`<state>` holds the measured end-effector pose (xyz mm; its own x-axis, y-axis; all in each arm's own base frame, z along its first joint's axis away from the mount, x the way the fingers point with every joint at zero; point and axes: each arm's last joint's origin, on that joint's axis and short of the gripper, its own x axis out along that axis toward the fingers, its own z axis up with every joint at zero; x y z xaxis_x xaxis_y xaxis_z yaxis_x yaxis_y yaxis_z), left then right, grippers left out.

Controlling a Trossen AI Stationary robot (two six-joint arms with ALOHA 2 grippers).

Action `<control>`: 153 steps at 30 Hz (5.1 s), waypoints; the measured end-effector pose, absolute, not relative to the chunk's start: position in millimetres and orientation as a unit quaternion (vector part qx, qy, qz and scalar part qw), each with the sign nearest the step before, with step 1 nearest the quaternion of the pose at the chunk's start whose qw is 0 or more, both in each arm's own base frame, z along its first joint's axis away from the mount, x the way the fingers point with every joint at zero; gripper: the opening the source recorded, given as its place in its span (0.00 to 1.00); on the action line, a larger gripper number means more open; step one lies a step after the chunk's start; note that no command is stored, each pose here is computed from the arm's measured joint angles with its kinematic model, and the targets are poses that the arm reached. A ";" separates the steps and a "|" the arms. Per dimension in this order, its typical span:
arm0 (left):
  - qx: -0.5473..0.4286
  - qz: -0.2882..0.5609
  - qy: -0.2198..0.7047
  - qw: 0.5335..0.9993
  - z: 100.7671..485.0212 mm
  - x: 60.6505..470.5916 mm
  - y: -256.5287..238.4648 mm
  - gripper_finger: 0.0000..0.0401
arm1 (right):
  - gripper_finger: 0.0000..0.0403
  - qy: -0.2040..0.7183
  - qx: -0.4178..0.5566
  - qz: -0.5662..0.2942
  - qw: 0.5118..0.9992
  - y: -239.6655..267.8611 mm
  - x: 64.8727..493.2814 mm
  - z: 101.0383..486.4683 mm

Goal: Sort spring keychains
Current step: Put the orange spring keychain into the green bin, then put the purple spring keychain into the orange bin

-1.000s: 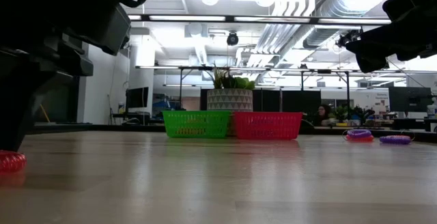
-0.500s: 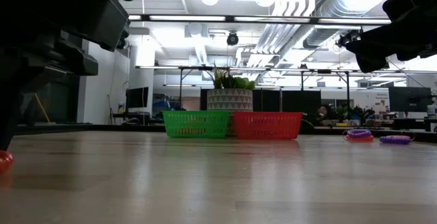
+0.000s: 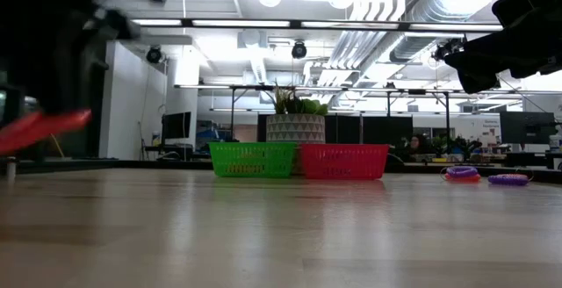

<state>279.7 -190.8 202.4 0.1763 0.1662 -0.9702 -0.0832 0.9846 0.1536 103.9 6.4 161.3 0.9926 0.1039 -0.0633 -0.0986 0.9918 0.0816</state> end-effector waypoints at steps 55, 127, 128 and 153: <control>-0.259 0.302 0.401 0.825 230.7 304.8 124.0 0.00 | 0.40 0.035 0.039 0.051 0.997 6.4 104.2 161.0; -0.146 0.243 0.439 0.853 265.1 253.0 52.1 0.01 | 0.40 0.035 0.039 0.051 0.997 6.4 104.1 161.1; -0.147 0.233 0.441 0.854 263.4 246.5 44.4 0.01 | 0.40 0.036 0.039 0.051 0.997 6.4 104.1 161.0; -0.296 0.154 0.522 0.785 220.1 136.2 -82.3 0.00 | 0.39 0.035 0.039 0.051 0.997 6.4 104.2 161.1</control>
<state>136.2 -82.3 220.1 0.4078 -0.0671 -0.9106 -0.5515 0.7767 -0.3042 104.2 6.4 161.1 0.9924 0.1039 -0.0661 -0.0984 0.9918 0.0817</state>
